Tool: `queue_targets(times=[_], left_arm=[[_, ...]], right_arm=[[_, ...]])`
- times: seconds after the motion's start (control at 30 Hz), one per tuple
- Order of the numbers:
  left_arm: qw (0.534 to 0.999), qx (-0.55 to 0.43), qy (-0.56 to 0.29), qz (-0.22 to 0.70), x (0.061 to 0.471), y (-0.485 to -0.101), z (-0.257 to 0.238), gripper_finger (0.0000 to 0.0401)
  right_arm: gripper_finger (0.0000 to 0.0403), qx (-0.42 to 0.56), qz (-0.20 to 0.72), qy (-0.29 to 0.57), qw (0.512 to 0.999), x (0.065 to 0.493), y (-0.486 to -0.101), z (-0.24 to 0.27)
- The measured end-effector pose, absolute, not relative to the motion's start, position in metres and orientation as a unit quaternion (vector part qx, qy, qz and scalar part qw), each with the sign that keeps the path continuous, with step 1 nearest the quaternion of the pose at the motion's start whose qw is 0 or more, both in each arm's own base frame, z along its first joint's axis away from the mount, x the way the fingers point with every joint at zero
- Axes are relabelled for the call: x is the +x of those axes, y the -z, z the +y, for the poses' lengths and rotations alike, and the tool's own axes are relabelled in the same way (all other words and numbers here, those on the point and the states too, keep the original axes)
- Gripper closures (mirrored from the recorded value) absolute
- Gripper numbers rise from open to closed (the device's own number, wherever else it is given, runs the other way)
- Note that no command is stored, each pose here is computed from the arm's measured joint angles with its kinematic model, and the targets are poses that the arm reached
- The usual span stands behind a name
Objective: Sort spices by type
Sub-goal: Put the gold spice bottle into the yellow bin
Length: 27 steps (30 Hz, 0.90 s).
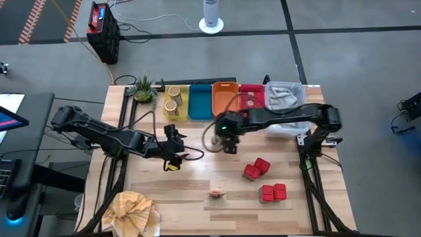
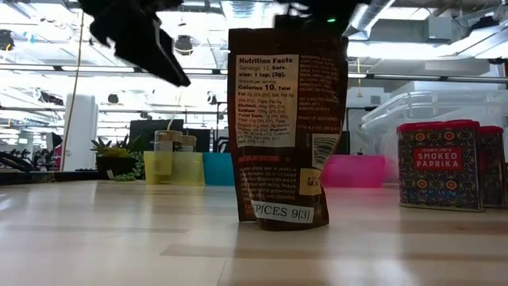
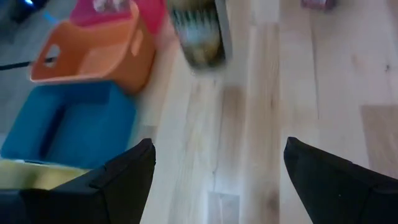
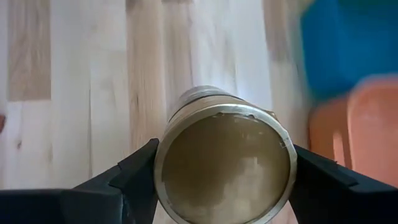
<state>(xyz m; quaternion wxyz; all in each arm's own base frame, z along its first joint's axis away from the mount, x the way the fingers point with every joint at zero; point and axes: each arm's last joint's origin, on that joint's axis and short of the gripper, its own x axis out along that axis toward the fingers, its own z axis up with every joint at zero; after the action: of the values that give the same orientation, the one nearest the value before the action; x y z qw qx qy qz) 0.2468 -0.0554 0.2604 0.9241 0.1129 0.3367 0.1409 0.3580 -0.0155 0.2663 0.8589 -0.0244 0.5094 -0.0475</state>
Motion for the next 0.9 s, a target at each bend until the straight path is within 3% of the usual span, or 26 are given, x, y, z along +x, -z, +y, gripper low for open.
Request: queue_targets(times=[0.3, 0.4, 0.6, 0.73, 0.9], left_arm=[[0.927, 0.050, -0.169, 0.331, 0.224, -0.276, -0.049, 0.0063], [0.921, 0.042, -0.175, 0.346, 0.221, -0.273, -0.048, 0.0063], [0.917, 0.030, -0.179, 0.356, 0.220, -0.271, -0.048, 0.0063], [0.920, 0.021, -0.175, 0.351, 0.221, -0.272, -0.048, 0.0063], [0.926, 0.015, -0.175, 0.335, 0.229, -0.272, -0.047, 0.0063]], right_arm=[[0.0099, -0.103, 0.556, -0.013, 0.825, 0.427, -0.254, -0.017], [0.0080, -0.119, 0.556, -0.023, 0.822, 0.440, -0.246, -0.018], [0.0014, -0.129, 0.558, -0.029, 0.819, 0.452, -0.233, -0.023], [0.0015, -0.128, 0.559, -0.027, 0.818, 0.451, -0.235, -0.027], [0.0017, -0.120, 0.538, -0.012, 0.834, 0.435, -0.271, -0.035]])
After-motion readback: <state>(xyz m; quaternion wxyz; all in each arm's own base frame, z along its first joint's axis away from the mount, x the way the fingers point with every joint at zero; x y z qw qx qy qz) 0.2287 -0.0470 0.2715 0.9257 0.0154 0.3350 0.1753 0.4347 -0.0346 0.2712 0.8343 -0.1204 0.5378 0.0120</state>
